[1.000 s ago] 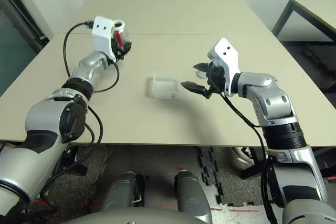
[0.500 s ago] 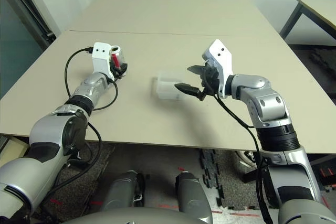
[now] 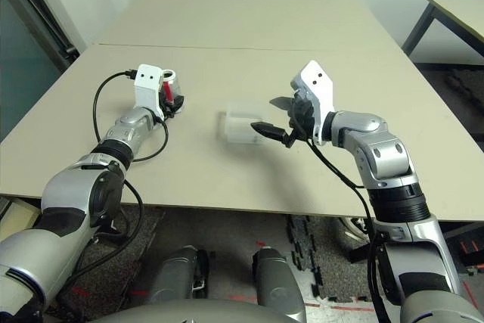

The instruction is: Pour the medicine from the bottle into the box.

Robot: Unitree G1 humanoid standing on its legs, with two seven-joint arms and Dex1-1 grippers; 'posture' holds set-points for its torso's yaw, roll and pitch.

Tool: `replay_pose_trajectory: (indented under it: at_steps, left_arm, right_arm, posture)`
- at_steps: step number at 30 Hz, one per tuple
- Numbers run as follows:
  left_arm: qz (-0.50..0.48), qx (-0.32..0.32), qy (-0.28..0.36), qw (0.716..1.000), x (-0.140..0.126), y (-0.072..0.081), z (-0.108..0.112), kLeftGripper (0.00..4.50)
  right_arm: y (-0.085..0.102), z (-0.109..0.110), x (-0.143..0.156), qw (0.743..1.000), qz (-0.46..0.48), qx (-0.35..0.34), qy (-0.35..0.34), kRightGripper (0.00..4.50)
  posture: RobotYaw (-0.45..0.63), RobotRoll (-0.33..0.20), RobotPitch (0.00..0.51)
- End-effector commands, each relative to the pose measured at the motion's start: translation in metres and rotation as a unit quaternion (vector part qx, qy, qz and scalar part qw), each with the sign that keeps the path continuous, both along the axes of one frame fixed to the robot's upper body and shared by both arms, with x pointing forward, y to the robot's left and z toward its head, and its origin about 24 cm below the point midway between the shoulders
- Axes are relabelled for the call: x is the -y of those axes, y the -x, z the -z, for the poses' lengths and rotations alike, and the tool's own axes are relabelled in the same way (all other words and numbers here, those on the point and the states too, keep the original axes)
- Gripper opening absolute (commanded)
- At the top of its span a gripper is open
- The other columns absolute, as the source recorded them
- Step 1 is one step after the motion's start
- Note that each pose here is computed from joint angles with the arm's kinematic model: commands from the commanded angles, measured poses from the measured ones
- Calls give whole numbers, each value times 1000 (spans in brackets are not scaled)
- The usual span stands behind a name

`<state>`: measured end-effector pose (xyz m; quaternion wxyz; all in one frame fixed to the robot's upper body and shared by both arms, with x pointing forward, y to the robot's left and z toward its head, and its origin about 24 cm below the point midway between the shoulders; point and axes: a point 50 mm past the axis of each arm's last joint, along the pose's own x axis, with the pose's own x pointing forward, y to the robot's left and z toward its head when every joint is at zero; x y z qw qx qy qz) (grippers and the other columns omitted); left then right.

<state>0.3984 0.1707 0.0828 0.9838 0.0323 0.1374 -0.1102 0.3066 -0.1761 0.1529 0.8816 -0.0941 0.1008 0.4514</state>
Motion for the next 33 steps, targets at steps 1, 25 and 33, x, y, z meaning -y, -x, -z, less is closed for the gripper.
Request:
replay_pose_trajectory:
  at_steps: [1,25,33]
  left_arm:
    - [3,-3,0,1000,-2,3,5,4483]
    - [58,-1,83,995,7,15,19,4483]
    - [66,12,96,993,2,31,21,4483]
  right_arm:
    - [0,-2,1,1000,-3,2,5,4500]
    - [-3,6,20,996,26,-32,74,4500]
    - [-1,5,21,997,22,-34,71,4500]
  posture:
    - [-76,0,73]
    - [-11,0,76]
    - [2,0,87]
